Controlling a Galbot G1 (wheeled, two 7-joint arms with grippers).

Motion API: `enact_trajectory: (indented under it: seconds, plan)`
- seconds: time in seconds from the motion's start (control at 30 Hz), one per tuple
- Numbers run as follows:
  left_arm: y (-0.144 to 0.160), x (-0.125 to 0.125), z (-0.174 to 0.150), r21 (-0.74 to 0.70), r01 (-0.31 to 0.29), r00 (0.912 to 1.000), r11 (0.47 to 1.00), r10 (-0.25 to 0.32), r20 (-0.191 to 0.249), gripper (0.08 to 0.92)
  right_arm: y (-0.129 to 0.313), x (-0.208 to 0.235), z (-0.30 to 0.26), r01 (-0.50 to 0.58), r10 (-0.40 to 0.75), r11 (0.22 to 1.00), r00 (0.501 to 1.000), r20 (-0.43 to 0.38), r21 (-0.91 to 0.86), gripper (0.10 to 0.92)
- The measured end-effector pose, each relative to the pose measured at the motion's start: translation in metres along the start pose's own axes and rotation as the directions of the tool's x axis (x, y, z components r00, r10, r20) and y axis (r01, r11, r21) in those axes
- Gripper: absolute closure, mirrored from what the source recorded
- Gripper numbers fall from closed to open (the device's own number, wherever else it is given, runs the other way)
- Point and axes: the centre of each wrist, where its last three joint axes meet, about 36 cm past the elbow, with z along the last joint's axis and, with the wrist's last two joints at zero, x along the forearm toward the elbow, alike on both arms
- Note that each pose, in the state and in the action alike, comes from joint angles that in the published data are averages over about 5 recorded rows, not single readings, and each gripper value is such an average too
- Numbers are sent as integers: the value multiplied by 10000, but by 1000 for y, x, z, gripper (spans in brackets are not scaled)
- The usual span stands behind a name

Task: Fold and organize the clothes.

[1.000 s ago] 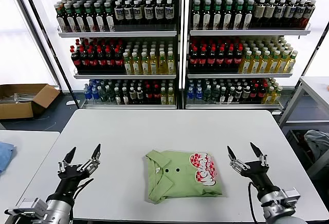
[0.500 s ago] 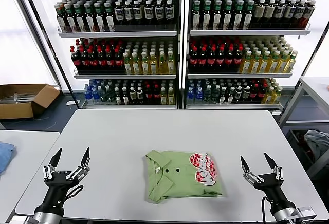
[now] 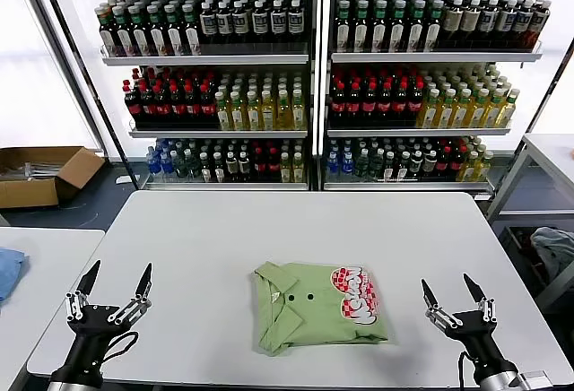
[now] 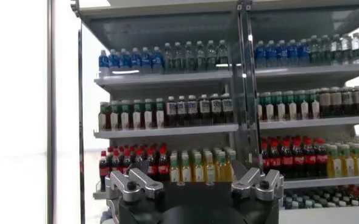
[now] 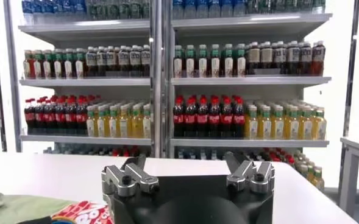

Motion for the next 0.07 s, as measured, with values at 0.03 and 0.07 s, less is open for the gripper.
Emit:
enact_trajectory:
  seconds: [0.03, 0.07]
  plan:
    - [0, 0, 0, -16, -5, 10000, 10000, 5, 11, 177, 0, 0, 0, 3, -3, 10000, 10000, -3, 8, 200]
    - [0, 1, 0, -28, -9, 10000, 10000, 9, 20, 177, 0, 1, 0, 4, -4, 10000, 10000, -7, 17, 200]
